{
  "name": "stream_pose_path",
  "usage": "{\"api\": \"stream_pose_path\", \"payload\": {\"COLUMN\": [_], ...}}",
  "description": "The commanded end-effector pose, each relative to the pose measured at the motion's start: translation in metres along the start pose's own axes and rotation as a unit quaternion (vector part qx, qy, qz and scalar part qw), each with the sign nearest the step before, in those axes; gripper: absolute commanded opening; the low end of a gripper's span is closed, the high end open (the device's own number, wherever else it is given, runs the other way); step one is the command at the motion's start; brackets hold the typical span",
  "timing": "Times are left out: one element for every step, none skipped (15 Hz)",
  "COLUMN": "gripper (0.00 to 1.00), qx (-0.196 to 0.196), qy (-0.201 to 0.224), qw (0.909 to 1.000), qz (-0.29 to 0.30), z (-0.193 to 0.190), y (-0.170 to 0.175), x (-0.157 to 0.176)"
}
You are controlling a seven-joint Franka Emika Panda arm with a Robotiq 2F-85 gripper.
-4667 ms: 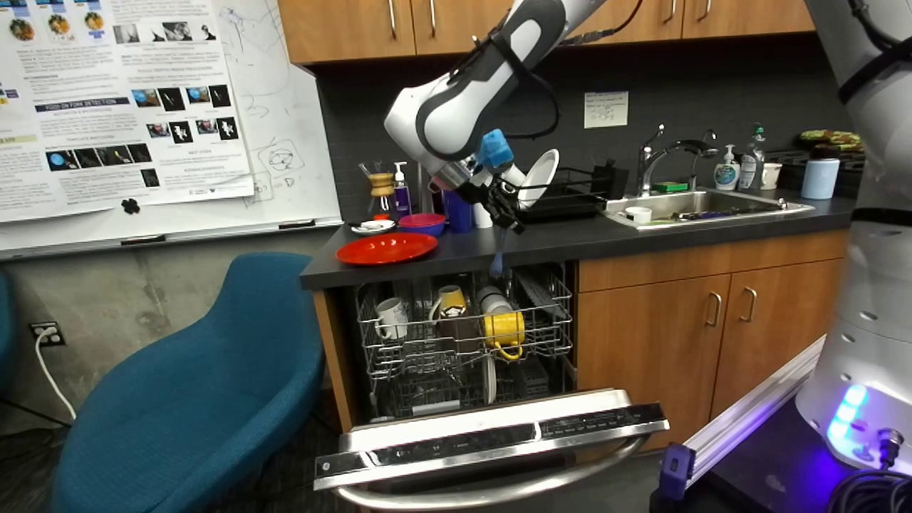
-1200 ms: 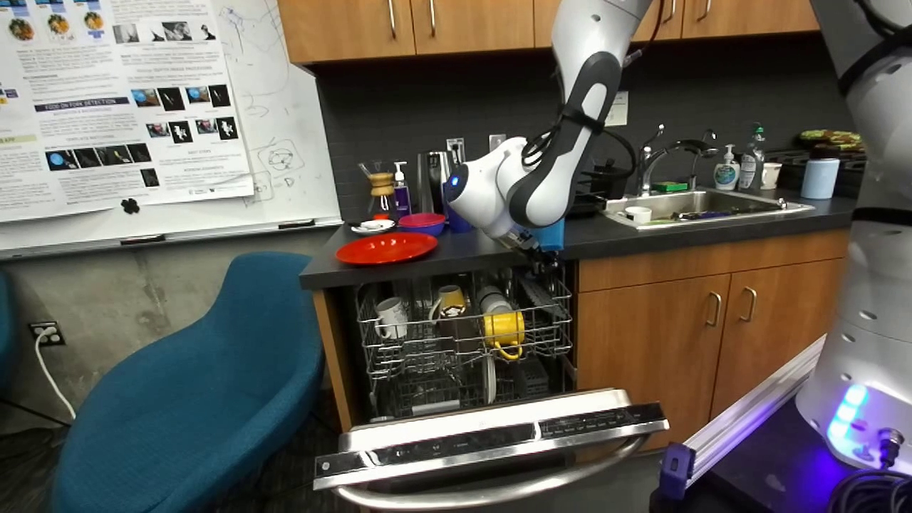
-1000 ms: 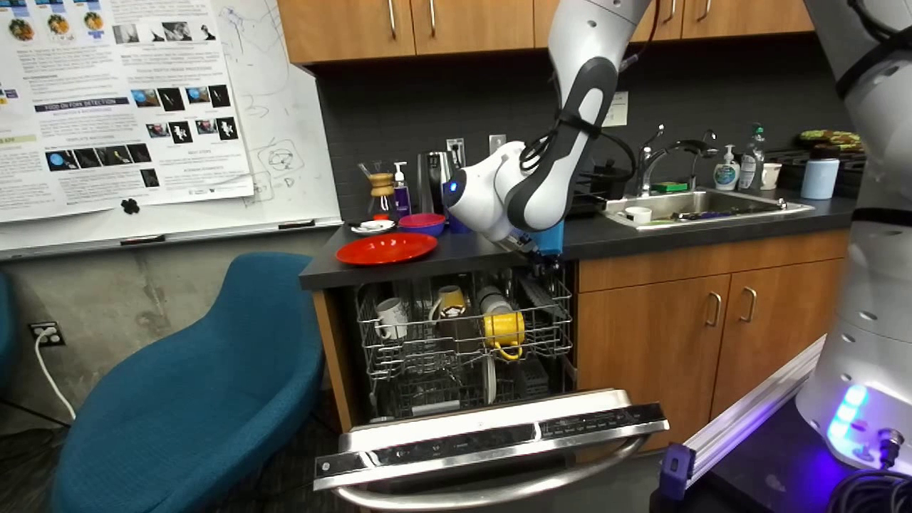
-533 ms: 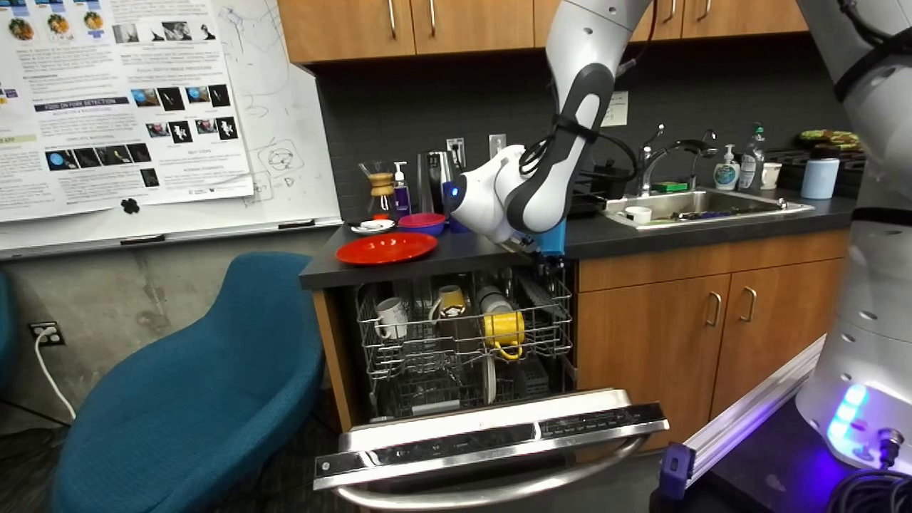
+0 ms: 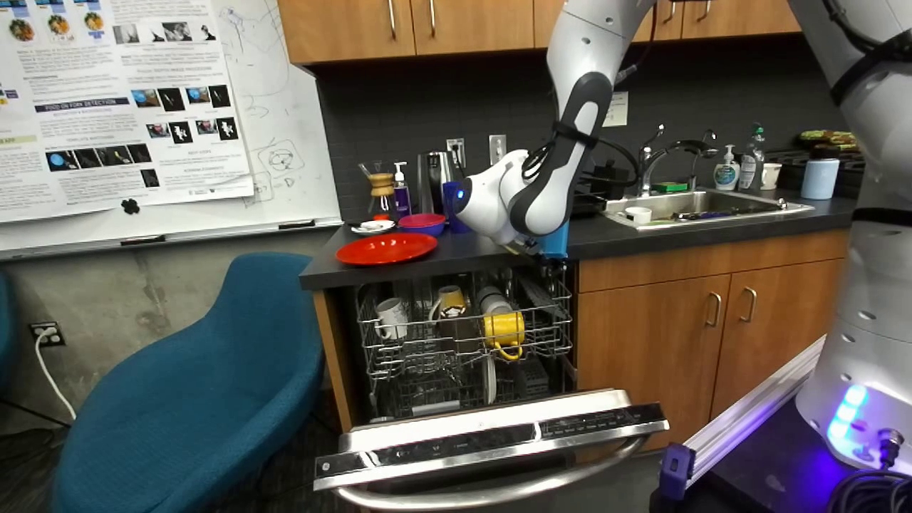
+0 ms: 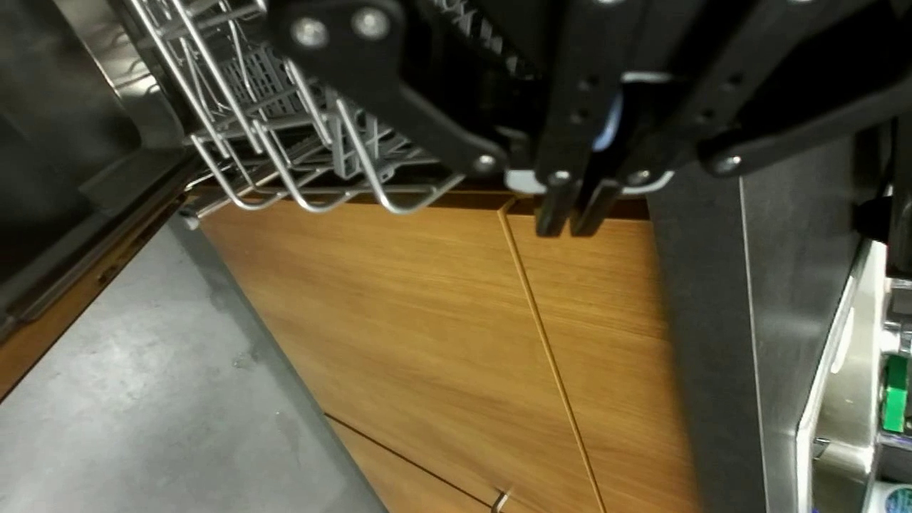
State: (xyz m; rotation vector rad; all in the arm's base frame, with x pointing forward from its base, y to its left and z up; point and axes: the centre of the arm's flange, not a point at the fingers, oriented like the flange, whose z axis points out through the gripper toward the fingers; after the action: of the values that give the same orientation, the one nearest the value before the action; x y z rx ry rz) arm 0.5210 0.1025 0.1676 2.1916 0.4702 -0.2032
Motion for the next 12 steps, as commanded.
{"api": "stream_pose_path", "payload": {"gripper": [0.02,0.02,0.02,0.02,0.02,0.02,0.02,0.02,0.02,0.02,0.02,0.02], "qx": [0.011,0.015,0.018,0.019,0.014,-0.003,-0.011,-0.019,-0.027,-0.029,-0.031,-0.032], "qy": [0.019,0.023,0.028,0.032,0.036,0.039,0.040,0.042,0.044,0.047,0.047,0.049], "qw": [0.9998,0.9996,0.9994,0.9993,0.9992,0.9992,0.9990,0.9986,0.9983,0.9980,0.9978,0.9976], "qz": [-0.004,-0.003,-0.004,-0.005,-0.006,-0.011,-0.017,-0.023,-0.028,-0.032,-0.035,-0.037], "z": [0.013,0.015,0.017,0.019,0.020,0.023,0.027,0.030,0.032,0.035,0.037,0.038], "y": [0.005,0.005,0.005,0.005,0.004,0.002,0.001,-0.001,-0.003,-0.006,-0.007,-0.010], "x": [0.009,0.012,0.015,0.018,0.022,0.026,0.030,0.034,0.037,0.040,0.042,0.044]}}
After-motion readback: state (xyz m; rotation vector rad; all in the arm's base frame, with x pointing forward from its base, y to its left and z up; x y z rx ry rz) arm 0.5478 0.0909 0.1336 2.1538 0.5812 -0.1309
